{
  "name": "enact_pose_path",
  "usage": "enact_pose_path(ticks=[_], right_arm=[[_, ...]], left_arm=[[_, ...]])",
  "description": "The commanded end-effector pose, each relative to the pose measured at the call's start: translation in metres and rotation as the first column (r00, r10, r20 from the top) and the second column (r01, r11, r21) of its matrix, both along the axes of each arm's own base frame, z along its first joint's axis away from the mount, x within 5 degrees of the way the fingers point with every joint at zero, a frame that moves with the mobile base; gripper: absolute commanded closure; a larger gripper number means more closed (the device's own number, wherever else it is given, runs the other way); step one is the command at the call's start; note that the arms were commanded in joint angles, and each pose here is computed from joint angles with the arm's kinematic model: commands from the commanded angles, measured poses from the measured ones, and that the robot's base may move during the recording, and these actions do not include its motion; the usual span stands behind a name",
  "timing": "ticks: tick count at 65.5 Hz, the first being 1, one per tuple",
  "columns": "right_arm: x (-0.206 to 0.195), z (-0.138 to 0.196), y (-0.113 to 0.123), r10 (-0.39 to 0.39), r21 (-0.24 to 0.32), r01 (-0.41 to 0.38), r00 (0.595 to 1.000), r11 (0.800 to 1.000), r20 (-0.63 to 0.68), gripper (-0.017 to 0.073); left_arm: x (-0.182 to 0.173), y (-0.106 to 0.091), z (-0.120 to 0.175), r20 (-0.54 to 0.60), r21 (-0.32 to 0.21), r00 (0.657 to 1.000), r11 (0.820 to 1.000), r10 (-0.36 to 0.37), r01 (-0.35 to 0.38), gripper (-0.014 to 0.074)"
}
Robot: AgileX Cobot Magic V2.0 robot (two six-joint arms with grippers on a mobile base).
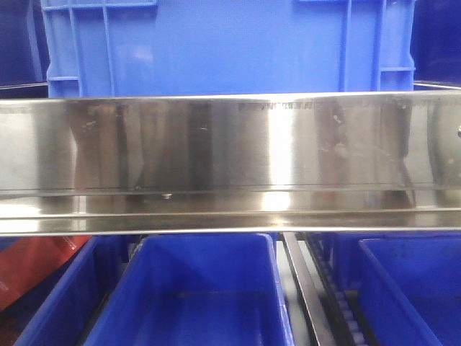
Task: Place valve from conveyor to right shelf box
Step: 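Move both held valves down into a blue bin on the shelf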
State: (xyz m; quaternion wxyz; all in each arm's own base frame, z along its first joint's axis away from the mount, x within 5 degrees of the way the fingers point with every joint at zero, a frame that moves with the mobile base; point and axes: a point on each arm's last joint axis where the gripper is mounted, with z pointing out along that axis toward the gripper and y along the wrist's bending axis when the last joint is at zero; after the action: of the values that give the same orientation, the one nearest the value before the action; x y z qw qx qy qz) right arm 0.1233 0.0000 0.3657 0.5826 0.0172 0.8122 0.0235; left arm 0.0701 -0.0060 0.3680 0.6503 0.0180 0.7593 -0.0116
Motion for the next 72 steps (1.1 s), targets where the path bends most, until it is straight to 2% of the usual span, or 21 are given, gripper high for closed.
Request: enact_pose_path(ticks=[1, 59, 63, 72], right_arm=[[-0.001, 0.011, -0.001, -0.010, -0.014, 0.012, 0.995, 1.000, 0.098, 0.0721], [-0.001, 0.012, -0.001, -0.011, -0.014, 0.013, 0.994, 1.000, 0.105, 0.0721], [-0.002, 0.016, -0.001, -0.010, -0.014, 0.012, 0.992, 1.000, 0.124, 0.0721], [0.002, 0.037, -0.001, -0.009, -0.012, 0.011, 0.986, 1.000, 0.166, 0.0722]], left_arm=[[-0.002, 0.001, 0.008, 0.073, -0.013, 0.997, 1.000, 0.012, -0.011, 0.0704], [-0.002, 0.001, 0.009, 0.084, -0.016, 0.996, 1.000, 0.015, -0.013, 0.0704], [0.001, 0.000, 0.011, 0.094, -0.042, 0.995, 0.999, 0.012, -0.008, 0.0704], [0.013, 0.000, 0.026, 0.035, -0.052, 0.999, 0.999, -0.013, 0.015, 0.0704]])
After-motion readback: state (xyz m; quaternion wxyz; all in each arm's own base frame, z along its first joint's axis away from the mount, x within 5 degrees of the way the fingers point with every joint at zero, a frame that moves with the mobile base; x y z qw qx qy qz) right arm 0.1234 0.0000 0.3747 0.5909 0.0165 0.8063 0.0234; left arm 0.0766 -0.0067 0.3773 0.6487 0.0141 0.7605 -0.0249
